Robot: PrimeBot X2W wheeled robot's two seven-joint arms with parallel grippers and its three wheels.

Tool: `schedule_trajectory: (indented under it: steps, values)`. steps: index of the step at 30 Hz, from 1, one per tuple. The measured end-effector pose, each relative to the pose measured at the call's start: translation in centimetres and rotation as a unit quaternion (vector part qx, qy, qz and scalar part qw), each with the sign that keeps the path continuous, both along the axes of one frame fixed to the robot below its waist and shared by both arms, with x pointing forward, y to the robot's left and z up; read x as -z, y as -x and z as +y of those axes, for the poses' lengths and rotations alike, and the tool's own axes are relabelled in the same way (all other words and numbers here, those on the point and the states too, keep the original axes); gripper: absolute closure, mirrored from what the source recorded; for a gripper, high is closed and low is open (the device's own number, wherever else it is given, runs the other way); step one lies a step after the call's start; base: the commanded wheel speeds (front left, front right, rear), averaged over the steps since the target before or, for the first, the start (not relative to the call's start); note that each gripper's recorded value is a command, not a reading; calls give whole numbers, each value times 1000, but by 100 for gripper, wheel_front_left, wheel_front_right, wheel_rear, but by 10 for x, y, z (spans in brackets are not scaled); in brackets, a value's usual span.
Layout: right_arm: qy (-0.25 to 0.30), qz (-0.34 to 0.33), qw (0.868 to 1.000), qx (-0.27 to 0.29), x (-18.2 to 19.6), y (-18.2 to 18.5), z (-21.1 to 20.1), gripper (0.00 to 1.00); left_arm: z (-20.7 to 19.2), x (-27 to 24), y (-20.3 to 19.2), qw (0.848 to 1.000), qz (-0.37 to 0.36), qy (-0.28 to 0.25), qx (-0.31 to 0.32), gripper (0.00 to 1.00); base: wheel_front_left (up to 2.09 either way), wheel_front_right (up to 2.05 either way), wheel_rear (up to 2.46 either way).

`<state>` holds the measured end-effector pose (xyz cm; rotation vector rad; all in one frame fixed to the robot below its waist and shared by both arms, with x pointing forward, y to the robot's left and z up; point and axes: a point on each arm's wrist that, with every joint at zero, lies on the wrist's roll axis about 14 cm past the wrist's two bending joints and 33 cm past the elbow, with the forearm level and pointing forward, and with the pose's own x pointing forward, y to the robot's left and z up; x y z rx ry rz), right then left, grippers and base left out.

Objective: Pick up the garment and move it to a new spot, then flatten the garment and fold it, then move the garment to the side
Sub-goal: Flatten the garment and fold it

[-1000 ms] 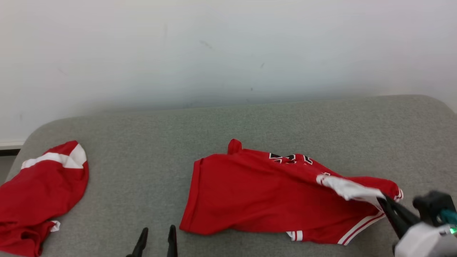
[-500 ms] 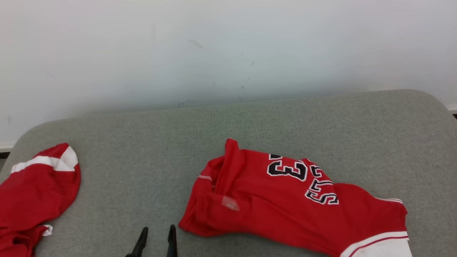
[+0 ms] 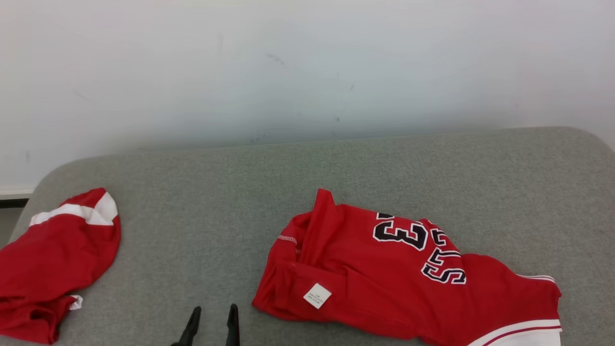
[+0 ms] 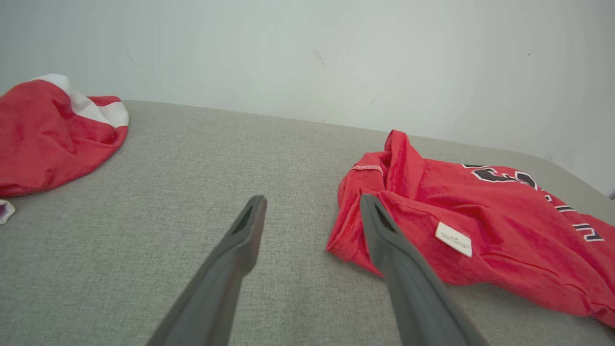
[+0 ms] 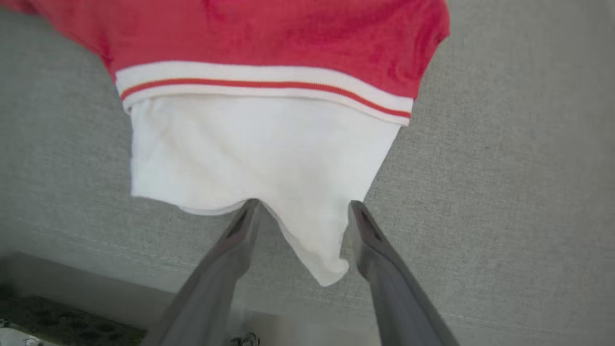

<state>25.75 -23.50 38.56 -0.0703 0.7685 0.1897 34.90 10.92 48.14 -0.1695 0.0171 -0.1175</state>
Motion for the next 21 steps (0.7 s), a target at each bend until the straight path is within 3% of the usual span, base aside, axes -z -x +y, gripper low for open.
schedule_trajectory:
  steps: [5,11,16,21]
  values:
    - [-30,-58,998,0,-32,-24,10,0,4,0,2,1000,0,0,-7,0,0,0,0]
    - [-64,-150,986,-28,-95,-71,32,0,7,1,4,1000,0,-2,-9,0,0,0,0]
    - [-63,-157,982,-86,-119,-113,65,0,6,-2,0,1000,-4,-1,-6,0,0,0,0]
    - [-59,-112,984,-127,-112,-157,94,0,8,-6,-9,1000,-9,0,-10,0,0,0,0]
